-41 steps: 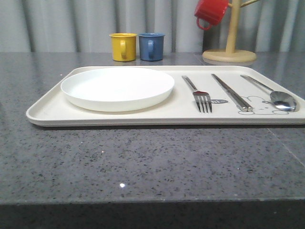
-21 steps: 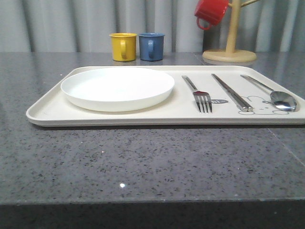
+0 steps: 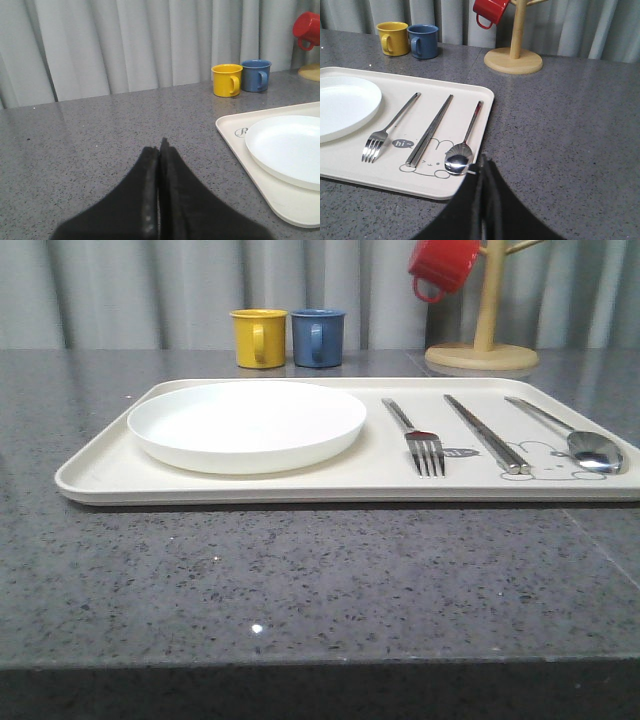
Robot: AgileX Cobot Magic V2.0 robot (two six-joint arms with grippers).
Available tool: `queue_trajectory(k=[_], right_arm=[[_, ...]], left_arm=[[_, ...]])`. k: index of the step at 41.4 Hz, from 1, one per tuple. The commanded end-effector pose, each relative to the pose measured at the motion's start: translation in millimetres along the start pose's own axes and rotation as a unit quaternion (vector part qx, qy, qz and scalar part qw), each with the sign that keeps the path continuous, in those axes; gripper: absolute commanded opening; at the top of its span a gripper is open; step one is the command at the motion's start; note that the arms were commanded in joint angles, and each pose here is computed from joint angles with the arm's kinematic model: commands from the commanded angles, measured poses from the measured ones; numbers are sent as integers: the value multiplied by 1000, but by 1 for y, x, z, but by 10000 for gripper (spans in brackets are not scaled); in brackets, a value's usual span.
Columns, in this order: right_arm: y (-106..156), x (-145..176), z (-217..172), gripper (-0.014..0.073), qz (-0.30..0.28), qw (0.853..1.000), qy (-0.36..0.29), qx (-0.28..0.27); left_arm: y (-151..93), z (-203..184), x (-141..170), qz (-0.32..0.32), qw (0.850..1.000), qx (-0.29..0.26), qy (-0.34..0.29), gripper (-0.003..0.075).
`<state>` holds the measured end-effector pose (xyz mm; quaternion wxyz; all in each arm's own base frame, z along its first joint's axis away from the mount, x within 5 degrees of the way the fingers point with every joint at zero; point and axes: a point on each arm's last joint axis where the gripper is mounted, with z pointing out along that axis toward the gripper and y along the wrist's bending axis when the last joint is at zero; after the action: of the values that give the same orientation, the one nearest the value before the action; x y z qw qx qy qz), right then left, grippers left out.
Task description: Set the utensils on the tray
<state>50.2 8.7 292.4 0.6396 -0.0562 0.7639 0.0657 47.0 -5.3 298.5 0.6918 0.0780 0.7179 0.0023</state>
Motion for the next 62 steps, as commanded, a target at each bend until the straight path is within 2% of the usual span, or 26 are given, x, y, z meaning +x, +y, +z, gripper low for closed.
queue_trajectory(k=[1,10,26,37,62], right_arm=[[0,-15,-2,-62,-10,999,-50,1],[0,-15,-2,-62,-10,999,-50,1],[0,-14,-2,-62,-10,999,-48,1],[0,-14,-2,-62,-10,999,-48,1],[0,-14,-2,-62,-10,999,-48,1]], left_arm=[[2,-2,-16,-9,999,-5,-50,-19],[1,-2,-9,-4,999,-7,-50,-19],[-4,2,63,-21,999,-33,-23,-19],[-5,11,91,-21,998,-52,-38,-19],[-5,11,93,-22,998,-52,-33,-19]])
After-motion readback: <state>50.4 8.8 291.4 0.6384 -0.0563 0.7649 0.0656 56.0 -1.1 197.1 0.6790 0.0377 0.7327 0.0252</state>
